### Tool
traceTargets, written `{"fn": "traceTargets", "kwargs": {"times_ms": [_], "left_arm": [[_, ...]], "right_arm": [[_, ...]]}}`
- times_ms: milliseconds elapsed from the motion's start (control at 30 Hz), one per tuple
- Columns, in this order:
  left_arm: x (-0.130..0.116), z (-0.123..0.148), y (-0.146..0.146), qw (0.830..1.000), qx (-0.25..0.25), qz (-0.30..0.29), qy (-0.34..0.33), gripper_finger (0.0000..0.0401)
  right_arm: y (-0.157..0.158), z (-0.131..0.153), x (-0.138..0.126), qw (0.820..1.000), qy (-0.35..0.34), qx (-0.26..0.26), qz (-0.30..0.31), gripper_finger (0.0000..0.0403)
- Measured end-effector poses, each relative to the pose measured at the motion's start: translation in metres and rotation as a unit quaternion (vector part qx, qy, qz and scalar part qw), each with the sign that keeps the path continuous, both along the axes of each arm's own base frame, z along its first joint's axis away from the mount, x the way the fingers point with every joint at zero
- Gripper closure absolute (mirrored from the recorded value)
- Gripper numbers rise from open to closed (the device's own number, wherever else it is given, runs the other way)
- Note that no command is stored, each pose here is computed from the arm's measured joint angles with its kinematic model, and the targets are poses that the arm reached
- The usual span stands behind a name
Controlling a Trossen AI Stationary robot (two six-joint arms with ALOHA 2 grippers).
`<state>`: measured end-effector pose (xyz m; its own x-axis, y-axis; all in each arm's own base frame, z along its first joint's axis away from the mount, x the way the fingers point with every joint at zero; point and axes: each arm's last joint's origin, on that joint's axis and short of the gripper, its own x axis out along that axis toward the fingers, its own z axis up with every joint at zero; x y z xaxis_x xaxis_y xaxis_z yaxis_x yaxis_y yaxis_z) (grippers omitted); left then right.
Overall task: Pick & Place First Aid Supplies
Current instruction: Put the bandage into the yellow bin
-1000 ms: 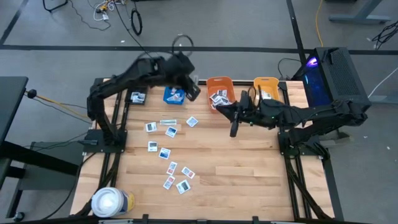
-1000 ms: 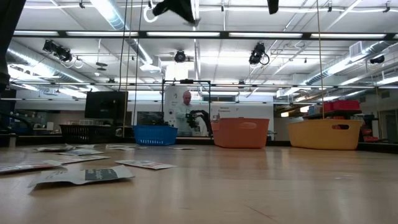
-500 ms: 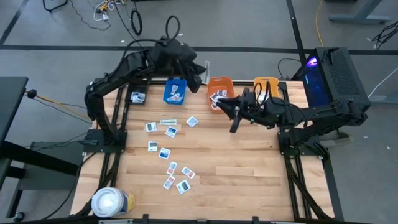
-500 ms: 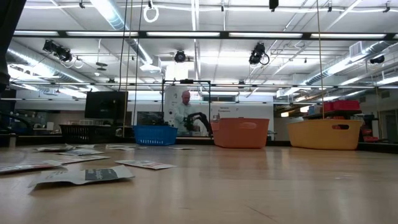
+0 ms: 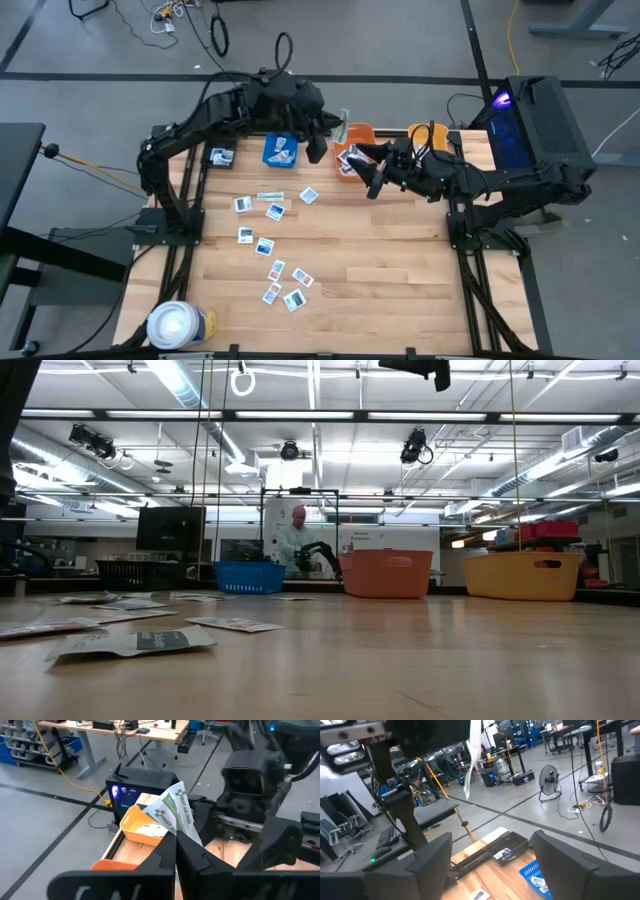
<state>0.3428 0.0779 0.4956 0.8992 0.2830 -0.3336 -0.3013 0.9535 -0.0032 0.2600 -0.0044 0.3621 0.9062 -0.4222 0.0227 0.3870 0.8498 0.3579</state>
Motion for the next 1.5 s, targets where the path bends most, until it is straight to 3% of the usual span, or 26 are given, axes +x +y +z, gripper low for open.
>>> {"fn": "traceTargets", "kwargs": {"times_ms": [533,767,1067,1500], "left_arm": [[0.044,-0.039,-0.016,0.998,-0.008,-0.032,0.057,0.0396],[0.042,-0.038,-0.015,0.998,-0.009,-0.031,0.059,0.0398],[0.04,-0.036,-0.016,0.998,-0.009,-0.031,0.057,0.0398],[0.04,-0.037,-0.016,0.998,-0.01,-0.031,0.06,0.0395]], "right_arm": [[-0.002,0.0,0.001,0.999,-0.012,0.03,0.029,0.0137],[-0.002,-0.008,0.001,0.998,0.014,0.063,0.027,0.0154],[-0.002,-0.009,0.001,0.997,0.018,0.063,0.027,0.019],[-0.002,-0.008,0.001,0.998,0.017,0.063,0.026,0.0276]]}}
